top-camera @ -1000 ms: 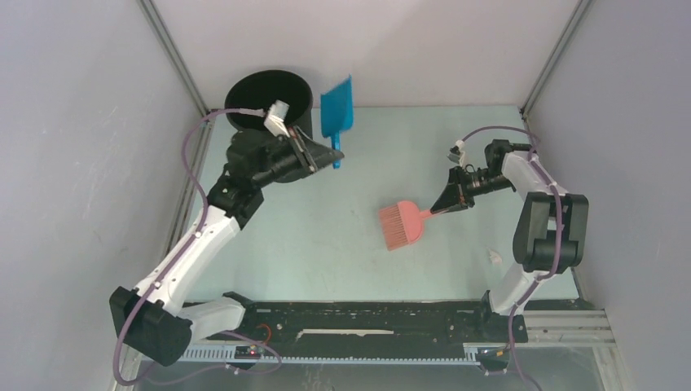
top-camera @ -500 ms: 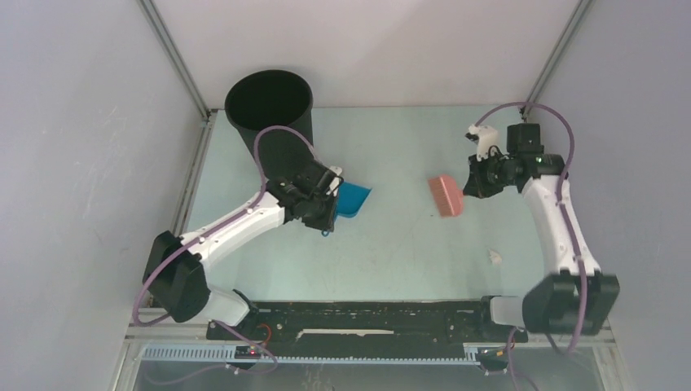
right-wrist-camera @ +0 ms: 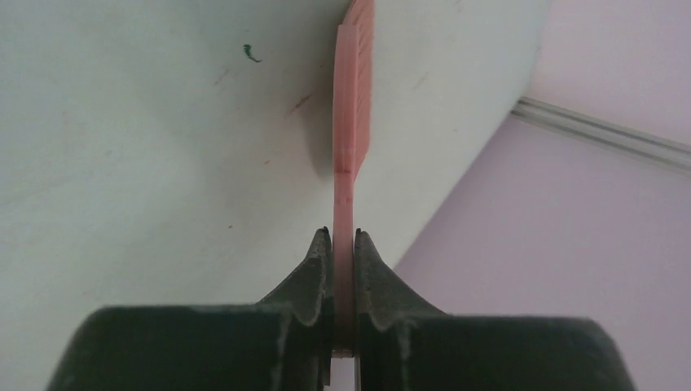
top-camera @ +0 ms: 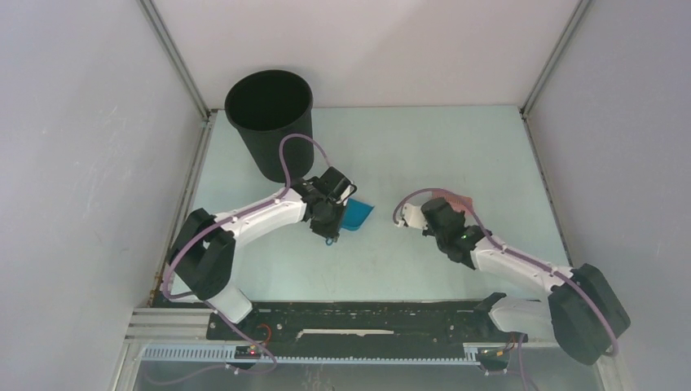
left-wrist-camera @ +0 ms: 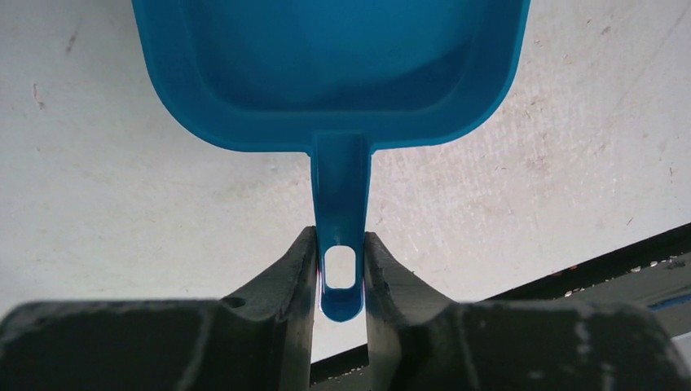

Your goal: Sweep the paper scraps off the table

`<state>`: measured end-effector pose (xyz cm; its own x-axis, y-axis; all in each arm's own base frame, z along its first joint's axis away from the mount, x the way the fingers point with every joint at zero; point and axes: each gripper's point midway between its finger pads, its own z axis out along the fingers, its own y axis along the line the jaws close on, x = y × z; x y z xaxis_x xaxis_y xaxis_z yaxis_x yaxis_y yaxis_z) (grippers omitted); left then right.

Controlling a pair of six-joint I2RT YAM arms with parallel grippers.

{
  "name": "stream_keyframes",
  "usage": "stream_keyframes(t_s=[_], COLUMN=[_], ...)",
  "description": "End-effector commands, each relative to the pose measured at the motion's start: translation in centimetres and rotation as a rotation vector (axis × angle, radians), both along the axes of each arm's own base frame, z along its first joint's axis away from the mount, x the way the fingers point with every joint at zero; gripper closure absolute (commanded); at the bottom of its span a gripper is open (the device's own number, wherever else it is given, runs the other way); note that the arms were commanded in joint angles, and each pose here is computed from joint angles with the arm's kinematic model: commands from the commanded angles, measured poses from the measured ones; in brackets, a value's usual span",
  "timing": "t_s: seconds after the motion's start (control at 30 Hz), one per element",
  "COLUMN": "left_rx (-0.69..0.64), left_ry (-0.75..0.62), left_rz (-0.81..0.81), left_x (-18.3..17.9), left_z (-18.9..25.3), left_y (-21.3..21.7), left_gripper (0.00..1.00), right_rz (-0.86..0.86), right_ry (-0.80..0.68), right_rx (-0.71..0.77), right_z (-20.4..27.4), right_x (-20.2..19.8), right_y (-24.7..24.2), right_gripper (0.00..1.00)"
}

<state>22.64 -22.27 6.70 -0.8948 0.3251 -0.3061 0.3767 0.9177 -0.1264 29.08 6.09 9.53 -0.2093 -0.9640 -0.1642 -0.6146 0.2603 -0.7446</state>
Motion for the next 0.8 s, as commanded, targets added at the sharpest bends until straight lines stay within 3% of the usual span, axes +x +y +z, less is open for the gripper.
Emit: stream_keyframes(t_s=[0.0,0.13,0.2,0.4,0.5,0.63,0.67,0.7,0.73,0.77], left_rx=[-0.031,-0.024,-0.029,-0.067,-0.09,-0.127,-0.135,-0.133,-0.128,-0.121], left_ry=[-0.015,-0.011,-0.003,-0.029,-0.087,-0.219,-0.253,-0.293,-0.34,-0.389], left_rz=[-0.023,-0.02,-0.021,-0.019,-0.015,-0.007,-0.009,-0.009,-0.005,-0.001], left_x=[0.5,0.5,0.5,0.8,1.0,1.8,2.0,2.4,2.8,3.1], left_z=[-0.2,-0.7,-1.0,0.2,2.2,6.5,7.7,8.9,10.1,11.3], left_y=[-1.0,-1.0,-1.2,-1.7,-1.4,-0.6,-0.5,-0.1,0.4,0.9], left_gripper=[0.71,0.65,0.63,0.61,0.6,0.58,0.54,0.4,0.13,0.02], right_rz=[-0.071,-0.038,-0.017,0.004,-0.012,-0.051,-0.061,-0.085,-0.113,-0.16], right_ry=[-0.242,-0.032,0.102,0.413,0.462,0.373,0.329,0.279,0.23,0.179], right_rx=[-0.029,0.156,0.253,0.401,0.552,0.819,0.866,0.906,0.943,0.987], right_z=[4.5,2.9,2.2,0.9,2.8,7.3,8.3,9.2,10.0,10.6], right_x=[2.1,-0.9,-2.9,-7.7,-7.8,-4.8,-3.9,-2.8,-1.8,-0.6], right_y=[0.8,3.3,4.6,6.6,7.5,7.4,7.1,6.6,6.1,5.5], right_gripper=[0.92,0.64,0.55,0.42,0.4,0.35,0.28,0.2,0.07,0.01])
